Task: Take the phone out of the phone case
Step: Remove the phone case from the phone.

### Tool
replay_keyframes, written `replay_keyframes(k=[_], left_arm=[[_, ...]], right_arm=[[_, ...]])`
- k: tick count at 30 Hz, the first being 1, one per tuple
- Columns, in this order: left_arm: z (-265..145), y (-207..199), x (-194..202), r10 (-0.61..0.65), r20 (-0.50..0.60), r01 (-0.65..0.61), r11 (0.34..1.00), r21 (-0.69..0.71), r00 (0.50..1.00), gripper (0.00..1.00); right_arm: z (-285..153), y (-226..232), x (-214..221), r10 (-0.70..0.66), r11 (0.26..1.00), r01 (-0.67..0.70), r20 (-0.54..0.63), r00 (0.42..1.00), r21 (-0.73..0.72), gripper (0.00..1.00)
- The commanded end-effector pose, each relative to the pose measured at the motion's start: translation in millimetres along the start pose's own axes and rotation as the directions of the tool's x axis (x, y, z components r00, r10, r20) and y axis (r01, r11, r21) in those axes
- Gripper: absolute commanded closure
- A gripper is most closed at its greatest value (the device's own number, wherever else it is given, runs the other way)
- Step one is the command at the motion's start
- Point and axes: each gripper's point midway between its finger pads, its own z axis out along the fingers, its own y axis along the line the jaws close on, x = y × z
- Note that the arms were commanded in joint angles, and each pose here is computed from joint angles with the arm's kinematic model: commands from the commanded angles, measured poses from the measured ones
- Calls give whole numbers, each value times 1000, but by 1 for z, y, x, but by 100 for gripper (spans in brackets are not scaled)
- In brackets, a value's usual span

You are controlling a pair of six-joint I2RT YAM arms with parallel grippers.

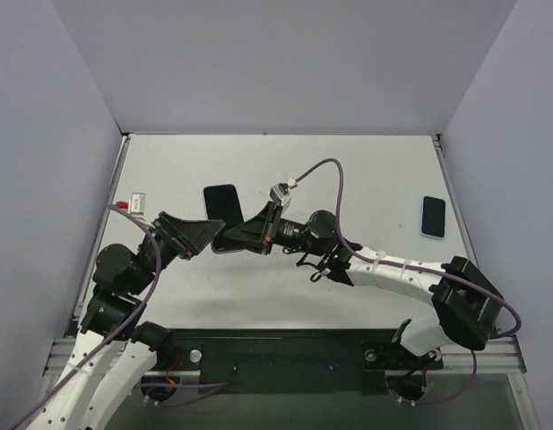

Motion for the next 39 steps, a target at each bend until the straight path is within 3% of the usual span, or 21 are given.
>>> replay_keyframes(k=[1, 6, 13, 19, 25, 30, 39], left_arm=[[-23, -11, -8, 86, 73, -88, 996, 24, 994, 19], [-31, 0, 3, 1, 84, -7, 997, 74, 996, 24], [-25, -10, 15, 14, 2, -14, 992, 123, 1000, 23], [-20, -6, 18, 8, -24, -5, 993, 114, 1000, 42], [-15, -3, 20, 0, -32, 3, 993, 114, 999, 51], [-17, -2, 20, 0, -27, 3, 993, 116, 1000, 51], [-20, 0, 18, 5, -8, -4, 994, 106, 1000, 42]], right_arm=[[-20, 58, -21, -34, 982, 52, 103, 994, -180, 100], [-27, 66, -19, -49, 978, 68, 103, 994, -195, 100], [-32, 70, -21, -50, 976, 73, 118, 992, -205, 100], [-35, 75, -20, -50, 973, 75, 118, 992, -219, 100], [-37, 80, -20, -40, 969, 68, 118, 992, -239, 100], [-38, 83, -19, -34, 965, 63, 118, 992, -254, 100], [-37, 85, -20, -27, 962, 56, 112, 993, -267, 100]])
